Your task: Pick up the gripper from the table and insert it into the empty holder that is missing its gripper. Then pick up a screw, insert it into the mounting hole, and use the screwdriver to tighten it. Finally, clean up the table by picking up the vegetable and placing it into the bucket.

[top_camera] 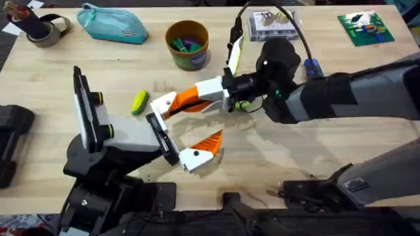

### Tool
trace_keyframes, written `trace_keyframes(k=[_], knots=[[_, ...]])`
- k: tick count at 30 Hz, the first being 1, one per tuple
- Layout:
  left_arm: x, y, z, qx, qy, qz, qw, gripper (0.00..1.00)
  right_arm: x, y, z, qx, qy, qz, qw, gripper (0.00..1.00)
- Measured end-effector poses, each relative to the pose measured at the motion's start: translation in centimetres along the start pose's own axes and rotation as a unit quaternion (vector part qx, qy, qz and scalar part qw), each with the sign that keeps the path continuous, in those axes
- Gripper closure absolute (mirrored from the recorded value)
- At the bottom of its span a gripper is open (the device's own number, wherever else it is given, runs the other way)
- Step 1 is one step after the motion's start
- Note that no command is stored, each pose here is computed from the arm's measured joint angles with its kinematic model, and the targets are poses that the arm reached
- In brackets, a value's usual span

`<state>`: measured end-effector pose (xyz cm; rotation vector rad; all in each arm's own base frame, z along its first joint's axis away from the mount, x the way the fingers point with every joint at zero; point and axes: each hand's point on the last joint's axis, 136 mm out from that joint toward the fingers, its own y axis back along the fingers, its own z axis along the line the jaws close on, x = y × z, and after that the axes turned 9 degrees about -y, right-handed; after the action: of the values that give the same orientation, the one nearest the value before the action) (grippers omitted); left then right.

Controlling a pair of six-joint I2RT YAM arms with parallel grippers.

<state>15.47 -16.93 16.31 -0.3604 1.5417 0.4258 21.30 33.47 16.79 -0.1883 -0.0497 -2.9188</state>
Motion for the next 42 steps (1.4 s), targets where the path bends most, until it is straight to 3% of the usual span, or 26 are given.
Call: trace_keyframes(k=[11, 15, 17, 21, 22, 33, 42], knots=[[0.0, 0.0, 0.0, 0.000, 0.000, 0.000, 1.000, 0.010, 0.0, 0.0, 0.0, 0.000, 0.002, 0.000, 1.000, 0.988], [0.0, 0.0, 0.0, 0.000, 0.000, 0.000, 1.000, 0.010, 0.0, 0.0, 0.0, 0.000, 0.001, 0.001, 1.000, 0.891], [0.0, 0.0, -0.1, 0.003, 0.000, 0.000, 1.000, 0.010, 0.1, -0.1, -0.1, 0.001, 0.000, 0.002, 1.000, 0.714], [0.0, 0.0, -0.6, 0.017, -0.001, 0.000, 1.000, 0.010, 0.7, -0.5, -0.2, 0.003, 0.001, 0.014, 1.000, 0.111], [0.0, 0.0, -0.7, 0.018, -0.001, 0.000, 1.000, 0.010, 0.7, -0.6, -0.2, 0.003, 0.002, 0.015, 1.000, 0.034], [0.0, 0.0, -0.7, 0.020, -0.001, 0.000, 1.000, 0.010, 0.8, -0.3, -0.2, 0.003, 0.002, 0.021, 1.000, 0.006], [0.0, 0.0, -0.7, 0.020, -0.001, 0.000, 1.000, 0.010, 0.3, 1.9, -0.1, 0.001, 0.002, 0.028, 1.000, 0.006]])
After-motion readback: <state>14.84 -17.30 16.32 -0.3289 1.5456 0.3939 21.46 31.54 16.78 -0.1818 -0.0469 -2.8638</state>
